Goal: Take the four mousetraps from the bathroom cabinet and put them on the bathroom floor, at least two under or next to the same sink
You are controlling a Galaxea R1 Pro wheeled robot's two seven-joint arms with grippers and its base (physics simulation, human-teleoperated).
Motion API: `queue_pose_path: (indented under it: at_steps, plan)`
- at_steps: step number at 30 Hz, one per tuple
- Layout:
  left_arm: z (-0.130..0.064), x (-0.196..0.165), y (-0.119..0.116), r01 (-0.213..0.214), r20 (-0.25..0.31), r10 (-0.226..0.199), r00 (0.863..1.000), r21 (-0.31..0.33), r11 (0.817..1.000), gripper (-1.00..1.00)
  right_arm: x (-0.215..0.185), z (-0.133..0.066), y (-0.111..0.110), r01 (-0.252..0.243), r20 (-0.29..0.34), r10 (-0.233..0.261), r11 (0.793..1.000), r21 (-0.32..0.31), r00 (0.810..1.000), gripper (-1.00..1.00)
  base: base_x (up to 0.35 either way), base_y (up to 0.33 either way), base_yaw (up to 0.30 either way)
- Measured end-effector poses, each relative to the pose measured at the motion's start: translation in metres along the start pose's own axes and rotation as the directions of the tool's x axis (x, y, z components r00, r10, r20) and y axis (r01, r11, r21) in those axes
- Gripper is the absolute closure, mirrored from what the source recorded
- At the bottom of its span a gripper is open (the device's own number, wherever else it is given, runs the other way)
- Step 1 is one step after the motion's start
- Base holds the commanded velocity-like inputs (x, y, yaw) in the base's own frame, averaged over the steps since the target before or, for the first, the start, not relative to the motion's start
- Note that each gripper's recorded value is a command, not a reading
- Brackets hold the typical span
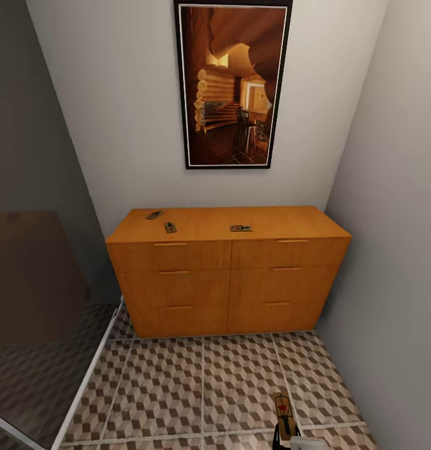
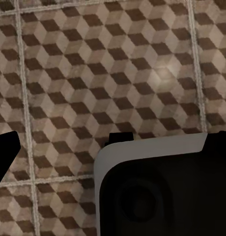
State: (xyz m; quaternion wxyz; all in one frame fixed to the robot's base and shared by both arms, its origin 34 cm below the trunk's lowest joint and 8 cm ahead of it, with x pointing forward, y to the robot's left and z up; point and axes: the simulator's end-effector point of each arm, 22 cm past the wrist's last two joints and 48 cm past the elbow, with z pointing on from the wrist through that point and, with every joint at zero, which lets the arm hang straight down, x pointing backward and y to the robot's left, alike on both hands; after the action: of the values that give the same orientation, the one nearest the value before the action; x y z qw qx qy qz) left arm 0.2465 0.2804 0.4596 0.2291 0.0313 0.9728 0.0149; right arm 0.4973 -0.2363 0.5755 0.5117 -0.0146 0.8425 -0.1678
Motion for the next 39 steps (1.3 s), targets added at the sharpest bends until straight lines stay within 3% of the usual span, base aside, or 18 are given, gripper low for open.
queue_pose_path:
  at_steps: [5,8,15,17,23,31,39]
  plan:
    - [0.007,-0.024,-0.001,0.003,0.049,-0.003,0.999,-0.004,1.0,-1.0,0.0,0.0,0.0,0.0,0.0,0.0,1.0,0.0,1.0,1.0,0.001,0.0,0.0]
    - [0.018,-0.067,-0.007,0.011,0.105,-0.01,0.994,-0.004,1.0,-1.0,0.0,0.0,0.0,0.0,0.0,0.0,1.0,0.0,1.0,1.0,0.0,0.0,0.0]
    - [0.033,-0.139,-0.021,0.022,0.013,-0.022,1.0,0.007,1.0,-1.0,0.0,0.0,0.0,0.0,0.0,0.0,1.0,0.0,1.0,1.0,0.0,0.0,0.0]
    - [0.031,-0.169,-0.025,0.024,0.026,-0.024,0.999,0.013,1.0,-1.0,0.0,0.0,0.0,0.0,0.0,0.0,1.0,-0.001,1.0,1.0,0.0,0.0,0.0]
    - [0.011,-0.259,-0.032,0.034,0.14,-0.037,0.989,0.025,0.999,-1.0,0.0,0.0,0.0,0.001,0.0,-0.001,1.0,0.0,1.0,1.0,0.0,0.0,0.0]
    - [-0.02,-0.313,-0.038,0.037,0.136,-0.042,0.99,0.038,0.999,-1.0,0.0,0.0,0.0,0.001,0.0,-0.001,1.0,0.0,1.0,1.0,0.0,0.0,0.0]
    - [-0.058,-0.376,-0.054,0.062,0.243,-0.077,0.967,0.071,0.996,-1.0,0.0,0.0,0.0,0.0,0.0,0.0,1.0,0.0,1.0,1.0,0.0,0.0,0.0]
